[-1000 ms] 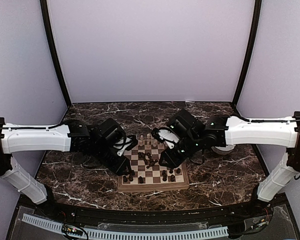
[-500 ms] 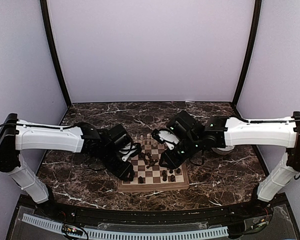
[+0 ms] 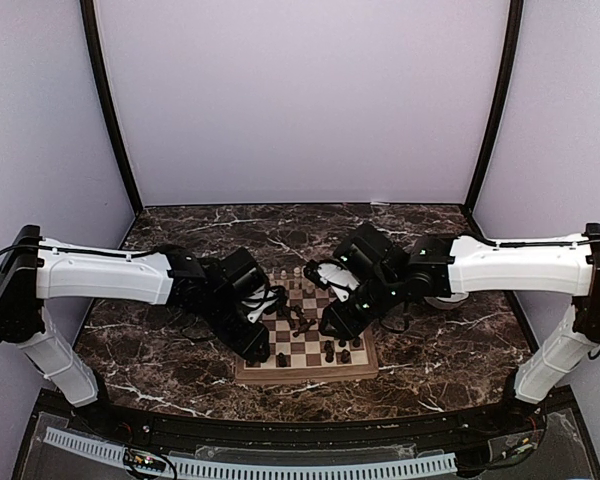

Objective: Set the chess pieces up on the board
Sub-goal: Adjust the rook at h8.

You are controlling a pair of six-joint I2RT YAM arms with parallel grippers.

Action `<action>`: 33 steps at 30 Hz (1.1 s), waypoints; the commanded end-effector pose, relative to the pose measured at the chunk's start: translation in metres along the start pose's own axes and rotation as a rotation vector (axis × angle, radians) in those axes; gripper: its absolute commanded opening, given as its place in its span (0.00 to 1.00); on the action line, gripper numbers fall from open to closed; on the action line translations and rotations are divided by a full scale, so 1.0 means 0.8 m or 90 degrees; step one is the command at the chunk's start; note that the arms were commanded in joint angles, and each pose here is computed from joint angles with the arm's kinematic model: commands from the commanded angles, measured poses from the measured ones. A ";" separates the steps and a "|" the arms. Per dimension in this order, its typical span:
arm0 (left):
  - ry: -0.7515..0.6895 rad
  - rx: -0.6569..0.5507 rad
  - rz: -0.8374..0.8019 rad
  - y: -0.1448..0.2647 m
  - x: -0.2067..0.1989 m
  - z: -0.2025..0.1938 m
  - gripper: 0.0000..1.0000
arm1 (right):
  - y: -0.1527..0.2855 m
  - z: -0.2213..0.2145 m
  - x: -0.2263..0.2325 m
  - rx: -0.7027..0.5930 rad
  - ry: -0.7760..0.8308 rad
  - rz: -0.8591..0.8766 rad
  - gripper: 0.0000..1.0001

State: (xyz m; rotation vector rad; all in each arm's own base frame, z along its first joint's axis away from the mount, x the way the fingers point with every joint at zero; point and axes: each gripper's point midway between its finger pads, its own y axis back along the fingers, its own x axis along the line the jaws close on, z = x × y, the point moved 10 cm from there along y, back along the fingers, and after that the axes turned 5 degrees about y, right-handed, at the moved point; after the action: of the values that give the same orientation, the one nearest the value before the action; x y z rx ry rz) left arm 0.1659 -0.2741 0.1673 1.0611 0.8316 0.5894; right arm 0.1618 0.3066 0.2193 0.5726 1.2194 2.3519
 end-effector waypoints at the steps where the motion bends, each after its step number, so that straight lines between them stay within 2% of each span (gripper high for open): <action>1: 0.009 -0.001 0.014 0.012 0.001 0.000 0.29 | -0.004 0.001 -0.001 -0.009 -0.006 0.002 0.33; 5: 0.010 -0.028 0.016 0.027 0.000 0.001 0.29 | -0.005 0.001 0.000 -0.007 -0.006 0.004 0.33; 16: 0.027 -0.029 0.027 0.038 0.005 -0.012 0.30 | -0.010 0.001 0.000 0.000 -0.003 0.006 0.32; 24: 0.060 0.019 0.040 0.026 0.012 -0.027 0.30 | -0.009 0.001 0.000 -0.001 -0.002 0.007 0.32; 28: 0.086 0.018 0.033 0.029 0.017 -0.041 0.34 | -0.008 -0.001 -0.001 -0.001 -0.006 0.005 0.32; 33: 0.086 0.022 0.035 0.027 0.019 -0.046 0.34 | -0.009 -0.001 -0.001 -0.002 -0.009 0.005 0.32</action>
State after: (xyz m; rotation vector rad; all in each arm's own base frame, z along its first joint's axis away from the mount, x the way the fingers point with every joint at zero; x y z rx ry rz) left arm 0.1477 -0.2412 0.1681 1.0954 0.9100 0.6966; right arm 0.1625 0.3084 0.2136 0.5807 1.2353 2.3466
